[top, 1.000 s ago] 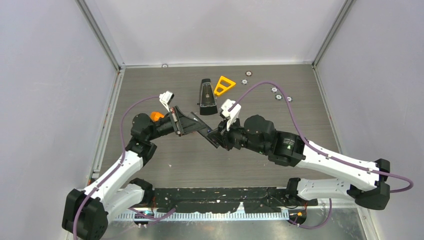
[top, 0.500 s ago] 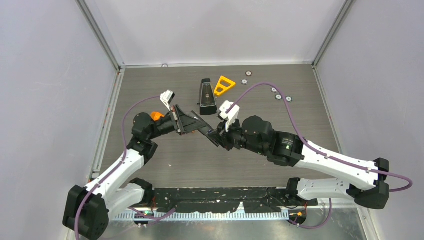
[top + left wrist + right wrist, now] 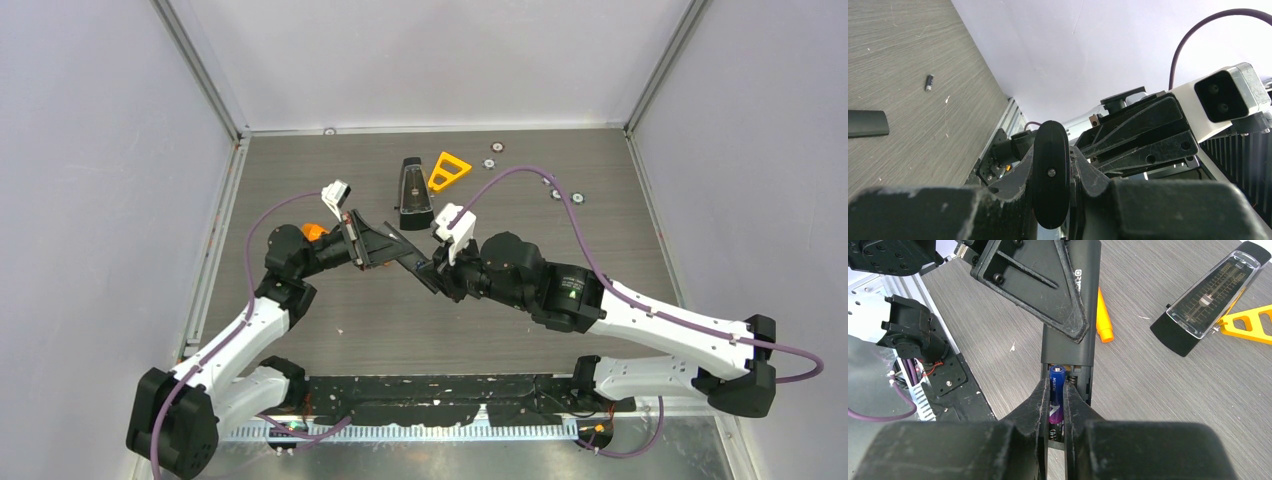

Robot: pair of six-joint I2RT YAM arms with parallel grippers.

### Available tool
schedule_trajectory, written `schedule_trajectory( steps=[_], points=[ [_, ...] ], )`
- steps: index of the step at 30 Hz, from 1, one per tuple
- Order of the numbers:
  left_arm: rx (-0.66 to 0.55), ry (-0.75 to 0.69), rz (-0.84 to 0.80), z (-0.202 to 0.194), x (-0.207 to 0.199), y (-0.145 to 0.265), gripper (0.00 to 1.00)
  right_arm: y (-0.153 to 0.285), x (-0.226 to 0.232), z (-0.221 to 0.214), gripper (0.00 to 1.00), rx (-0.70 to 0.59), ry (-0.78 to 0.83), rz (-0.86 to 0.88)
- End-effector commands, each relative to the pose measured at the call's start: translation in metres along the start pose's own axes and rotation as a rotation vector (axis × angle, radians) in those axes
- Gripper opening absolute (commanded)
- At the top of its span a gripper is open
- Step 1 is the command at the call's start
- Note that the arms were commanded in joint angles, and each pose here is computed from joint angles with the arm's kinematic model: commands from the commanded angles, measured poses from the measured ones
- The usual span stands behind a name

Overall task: Load the batteries into the remote control
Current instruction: Load the battery into the remote control.

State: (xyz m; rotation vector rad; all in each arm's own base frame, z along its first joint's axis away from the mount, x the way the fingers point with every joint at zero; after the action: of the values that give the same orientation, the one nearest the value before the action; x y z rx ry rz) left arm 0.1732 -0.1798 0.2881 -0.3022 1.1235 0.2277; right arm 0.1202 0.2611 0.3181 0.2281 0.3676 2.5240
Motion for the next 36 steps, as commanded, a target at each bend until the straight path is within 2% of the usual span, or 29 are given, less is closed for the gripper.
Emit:
schedule_trajectory(
  steps=[1,12,31,36],
  points=[
    [-0.035,-0.073,-0.069,0.007,-0.016,-0.001,0.0,0.002,0.001,-0.004,0.13,0.043,0.028,0.004],
    [-0.042,-0.072,-0.071,0.008,-0.016,-0.001,0.0,0.001,0.003,-0.012,0.16,0.097,0.005,0.018],
    [-0.035,-0.069,-0.062,0.006,-0.011,-0.001,0.0,0.011,0.0,0.009,0.43,0.007,-0.059,-0.038],
    [-0.034,-0.068,-0.058,0.005,-0.009,-0.001,0.0,0.021,0.0,0.021,0.53,-0.037,-0.097,-0.039]
  ],
)
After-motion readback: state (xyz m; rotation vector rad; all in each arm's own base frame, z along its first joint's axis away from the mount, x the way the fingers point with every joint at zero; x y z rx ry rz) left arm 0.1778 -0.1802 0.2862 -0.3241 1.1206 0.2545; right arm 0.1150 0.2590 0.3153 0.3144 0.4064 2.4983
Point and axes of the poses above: each gripper's point midway between its finger pads, its own y axis back along the fingers, its own x axis along the line the jaws close on, z = x × y, the point moved 8 cm from there along y, back along the fingers, and after that the axes turned 1 degree about -y, right-handed, at the moved point
